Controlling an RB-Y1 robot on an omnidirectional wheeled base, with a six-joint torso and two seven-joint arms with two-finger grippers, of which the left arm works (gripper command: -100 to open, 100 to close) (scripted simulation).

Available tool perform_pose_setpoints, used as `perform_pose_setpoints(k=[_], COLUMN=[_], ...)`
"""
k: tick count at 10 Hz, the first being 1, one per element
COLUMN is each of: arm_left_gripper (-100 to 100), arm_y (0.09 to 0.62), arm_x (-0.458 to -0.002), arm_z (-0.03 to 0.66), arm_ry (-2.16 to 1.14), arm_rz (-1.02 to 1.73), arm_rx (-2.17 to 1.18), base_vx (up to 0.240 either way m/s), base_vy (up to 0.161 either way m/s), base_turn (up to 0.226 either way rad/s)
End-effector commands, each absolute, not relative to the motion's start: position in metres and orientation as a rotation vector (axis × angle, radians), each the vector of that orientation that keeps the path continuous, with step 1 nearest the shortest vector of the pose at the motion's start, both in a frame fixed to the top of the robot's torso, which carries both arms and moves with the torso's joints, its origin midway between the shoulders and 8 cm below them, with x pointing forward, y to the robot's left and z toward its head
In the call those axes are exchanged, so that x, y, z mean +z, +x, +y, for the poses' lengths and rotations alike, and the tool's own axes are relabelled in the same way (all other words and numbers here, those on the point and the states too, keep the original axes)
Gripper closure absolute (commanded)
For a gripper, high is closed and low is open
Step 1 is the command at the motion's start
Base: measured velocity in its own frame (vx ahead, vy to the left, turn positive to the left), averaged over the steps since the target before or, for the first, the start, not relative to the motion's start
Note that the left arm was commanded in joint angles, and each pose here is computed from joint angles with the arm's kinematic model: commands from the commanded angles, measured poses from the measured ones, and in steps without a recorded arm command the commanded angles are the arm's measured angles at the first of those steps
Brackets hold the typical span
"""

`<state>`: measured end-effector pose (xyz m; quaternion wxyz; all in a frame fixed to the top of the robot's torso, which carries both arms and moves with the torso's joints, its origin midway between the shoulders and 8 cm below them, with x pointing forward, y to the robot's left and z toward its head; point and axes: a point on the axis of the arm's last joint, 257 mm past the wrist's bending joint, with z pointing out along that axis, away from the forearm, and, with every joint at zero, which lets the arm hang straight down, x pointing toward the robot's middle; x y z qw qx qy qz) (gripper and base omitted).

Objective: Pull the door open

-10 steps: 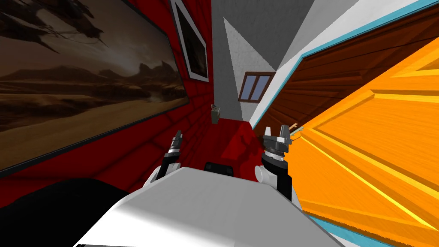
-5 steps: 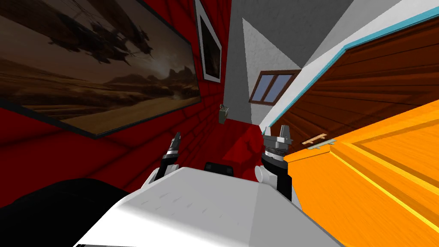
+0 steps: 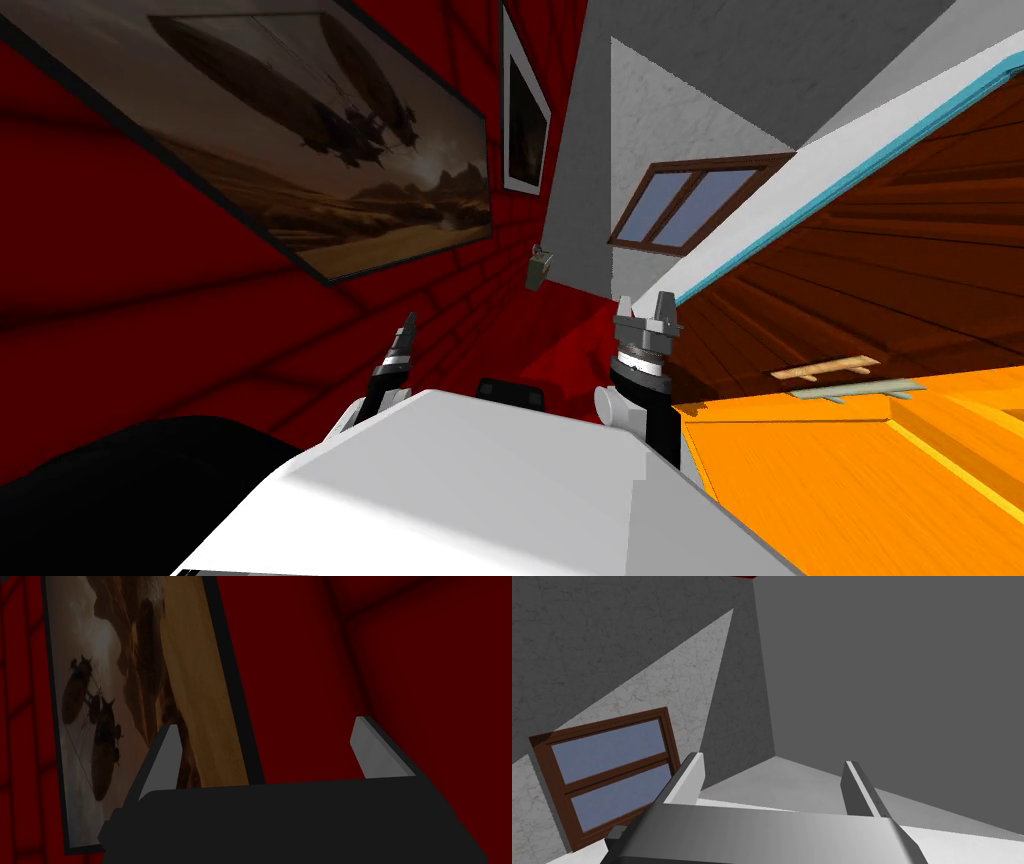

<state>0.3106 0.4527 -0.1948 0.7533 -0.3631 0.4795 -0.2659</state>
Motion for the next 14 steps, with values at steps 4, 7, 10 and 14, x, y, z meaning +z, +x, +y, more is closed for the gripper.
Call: perform_pose_setpoints(k=[4,7,10,14], arm_left_gripper=[-100,-100,-100,-100], arm_y=[0.298,0.29,0.28,0.265], arm_x=[-0.213,-0.221,-0.231,-0.245], arm_z=[0.472,0.481,0.493,0.51], arm_ry=[-0.789,-0.787,-0.786,-0.783], arm_rz=[1.085,1.104,1.126,1.157], arm_rx=[-0.488,-0.443,-0.385,-0.304], base_vx=[-0.048,-0.044,-0.033,-0.041], base_vy=[-0.035,-0.031,-0.04,-0.036], base_turn=[0.35,0.308,0.313,0.384])
